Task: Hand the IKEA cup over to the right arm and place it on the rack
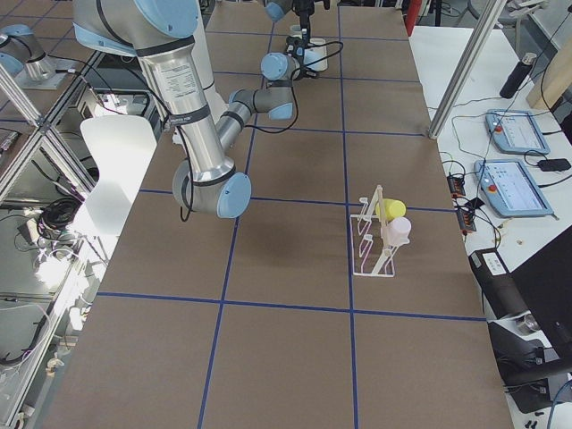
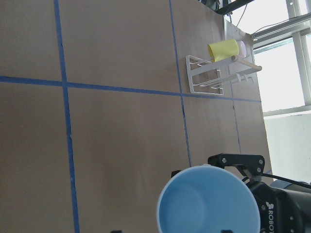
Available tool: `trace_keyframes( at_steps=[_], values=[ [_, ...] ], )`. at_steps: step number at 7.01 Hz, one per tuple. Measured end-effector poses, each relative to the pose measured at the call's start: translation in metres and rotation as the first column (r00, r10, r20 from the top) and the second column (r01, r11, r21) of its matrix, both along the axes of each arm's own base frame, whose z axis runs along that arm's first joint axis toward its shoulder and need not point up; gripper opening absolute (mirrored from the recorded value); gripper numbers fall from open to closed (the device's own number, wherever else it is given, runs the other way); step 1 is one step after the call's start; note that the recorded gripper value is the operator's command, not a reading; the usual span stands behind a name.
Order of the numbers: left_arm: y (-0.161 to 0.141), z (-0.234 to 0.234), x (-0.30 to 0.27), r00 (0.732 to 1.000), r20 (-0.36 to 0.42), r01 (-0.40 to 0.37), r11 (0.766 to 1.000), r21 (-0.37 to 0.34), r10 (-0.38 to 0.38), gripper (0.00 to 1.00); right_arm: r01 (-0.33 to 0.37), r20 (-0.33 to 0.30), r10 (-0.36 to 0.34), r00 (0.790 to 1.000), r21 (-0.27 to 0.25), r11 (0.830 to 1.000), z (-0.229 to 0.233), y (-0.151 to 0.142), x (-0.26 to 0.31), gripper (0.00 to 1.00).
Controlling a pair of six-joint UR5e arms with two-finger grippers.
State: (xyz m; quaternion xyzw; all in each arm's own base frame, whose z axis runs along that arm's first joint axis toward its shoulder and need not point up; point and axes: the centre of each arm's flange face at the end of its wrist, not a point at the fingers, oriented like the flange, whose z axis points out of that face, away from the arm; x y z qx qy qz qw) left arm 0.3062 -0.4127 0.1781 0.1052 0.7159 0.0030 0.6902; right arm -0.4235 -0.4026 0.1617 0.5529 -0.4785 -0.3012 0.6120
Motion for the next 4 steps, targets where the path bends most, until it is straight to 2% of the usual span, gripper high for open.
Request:
trace_keyframes(
  at_steps=[1,2,3,4],
  values=[
    [-0.009,0.012,-0.008,0.999,0.042,0.024,0.999,0.030,-0.025,1.00,-0.042,-0.111,0.041,0.993,-0.012,0.999,0.004,-0.030,0.027,0.33],
    [-0.023,0.022,-0.019,0.992,0.112,0.052,0.996,0.071,-0.059,1.00,-0.087,-0.242,0.086,0.966,0.007,0.996,0.008,-0.056,0.056,0.29],
    [-0.043,0.033,-0.035,0.972,0.211,0.076,0.989,0.125,-0.101,1.00,-0.121,-0.398,0.127,0.909,0.042,0.992,0.014,-0.080,0.088,0.28],
    [-0.062,0.048,-0.058,0.940,0.310,0.085,0.978,0.188,-0.142,1.00,-0.130,-0.547,0.158,0.822,0.090,0.987,0.023,-0.105,0.122,0.28]
  ],
)
